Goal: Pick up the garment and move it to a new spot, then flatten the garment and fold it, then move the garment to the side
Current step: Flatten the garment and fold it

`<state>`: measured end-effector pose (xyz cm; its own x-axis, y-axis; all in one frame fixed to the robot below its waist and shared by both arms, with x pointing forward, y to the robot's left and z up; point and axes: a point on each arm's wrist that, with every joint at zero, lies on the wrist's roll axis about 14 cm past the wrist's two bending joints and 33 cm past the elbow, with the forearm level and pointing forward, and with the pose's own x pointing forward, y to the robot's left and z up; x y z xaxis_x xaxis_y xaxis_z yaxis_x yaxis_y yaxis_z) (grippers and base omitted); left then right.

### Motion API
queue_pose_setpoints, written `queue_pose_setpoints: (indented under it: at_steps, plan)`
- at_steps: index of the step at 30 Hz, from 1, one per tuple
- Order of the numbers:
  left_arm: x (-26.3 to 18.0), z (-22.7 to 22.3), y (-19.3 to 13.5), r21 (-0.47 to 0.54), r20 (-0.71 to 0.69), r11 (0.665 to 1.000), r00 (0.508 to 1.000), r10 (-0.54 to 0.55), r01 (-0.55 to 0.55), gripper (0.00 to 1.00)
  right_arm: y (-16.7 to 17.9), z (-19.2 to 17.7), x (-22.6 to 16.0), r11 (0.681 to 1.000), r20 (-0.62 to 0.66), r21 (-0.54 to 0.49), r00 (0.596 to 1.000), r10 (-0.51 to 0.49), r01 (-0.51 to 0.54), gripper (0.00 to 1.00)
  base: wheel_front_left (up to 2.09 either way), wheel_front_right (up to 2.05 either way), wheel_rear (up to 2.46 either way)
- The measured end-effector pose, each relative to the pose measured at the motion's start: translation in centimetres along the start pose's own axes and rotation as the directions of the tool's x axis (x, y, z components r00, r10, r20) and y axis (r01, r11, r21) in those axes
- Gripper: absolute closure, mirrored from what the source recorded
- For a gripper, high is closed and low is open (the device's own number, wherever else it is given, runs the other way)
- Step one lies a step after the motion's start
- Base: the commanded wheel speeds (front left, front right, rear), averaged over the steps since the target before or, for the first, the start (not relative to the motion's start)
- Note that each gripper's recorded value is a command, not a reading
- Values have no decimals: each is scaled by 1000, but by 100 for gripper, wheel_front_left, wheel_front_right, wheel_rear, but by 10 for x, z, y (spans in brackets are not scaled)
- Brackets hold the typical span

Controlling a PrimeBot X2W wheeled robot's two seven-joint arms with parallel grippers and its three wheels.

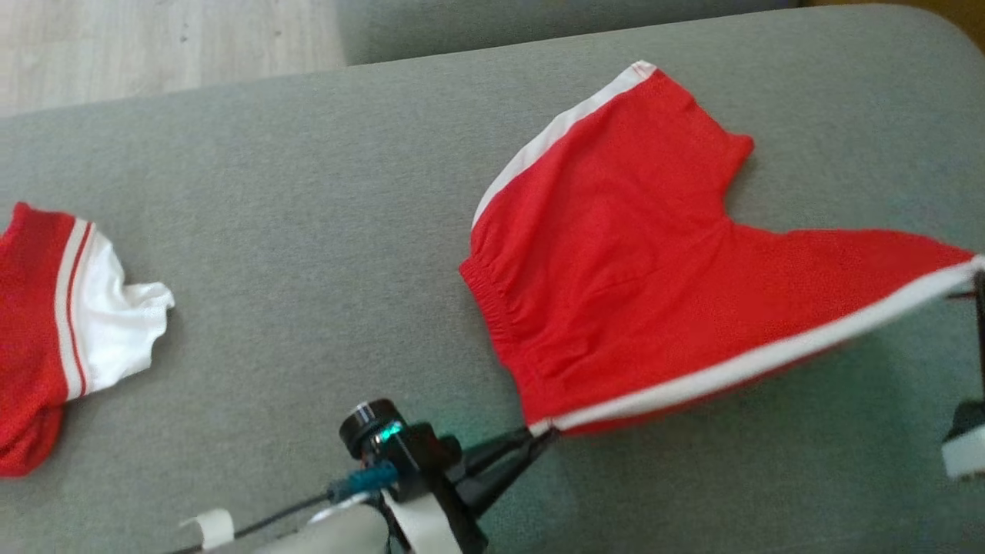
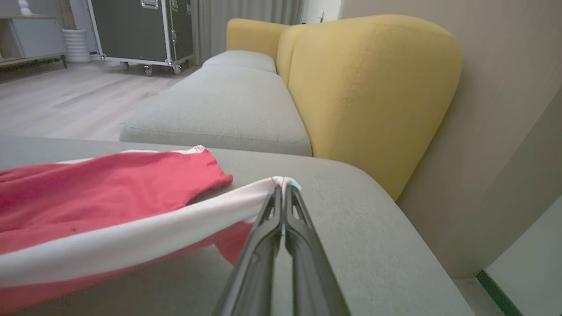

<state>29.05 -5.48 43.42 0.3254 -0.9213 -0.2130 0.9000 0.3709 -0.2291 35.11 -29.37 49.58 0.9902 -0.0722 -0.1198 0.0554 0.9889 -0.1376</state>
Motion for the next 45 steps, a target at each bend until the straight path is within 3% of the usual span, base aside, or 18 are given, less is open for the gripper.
queue_pose_setpoints:
  at_steps: [4,12,25,35,36,37,38,39,41,45]
  plan:
    - [-1,14,12,-41,49,998,998,47,-45,100,6,20,25,1000,41,-8,999,25,-24,100,0,0,0]
    - [5,51,65,-67,144,987,978,151,-143,100,44,54,122,992,90,-12,988,122,-122,100,0,0,0]
    - [6,41,154,-76,83,950,947,309,-303,100,114,-2,231,965,-80,-24,963,259,-261,100,0,0,0]
    - [1,7,173,-141,-4,924,933,359,-356,100,156,-33,249,943,-125,7,936,330,-332,100,0,0,0]
    - [1,7,173,-143,-1,922,932,363,-360,100,158,-35,249,943,-128,13,935,332,-333,91,0,0,0]
    - [0,5,175,-146,-5,919,929,370,-366,91,159,-37,250,943,-129,19,934,333,-334,44,0,0,0]
    - [0,4,176,-148,-7,916,927,375,-372,58,160,-37,251,943,-126,27,935,332,-332,0,0,0,0]
    - [0,5,177,-151,-2,913,924,382,-378,0,161,-36,252,944,-117,44,937,330,-327,0,0,0,0]
    - [-1,7,178,-153,5,907,918,397,-392,0,166,-34,251,941,-102,79,936,336,-329,0,0,0,0]
    - [-15,27,194,-140,70,846,847,527,-515,0,170,-30,244,929,-88,162,933,350,-333,0,0,0,0]
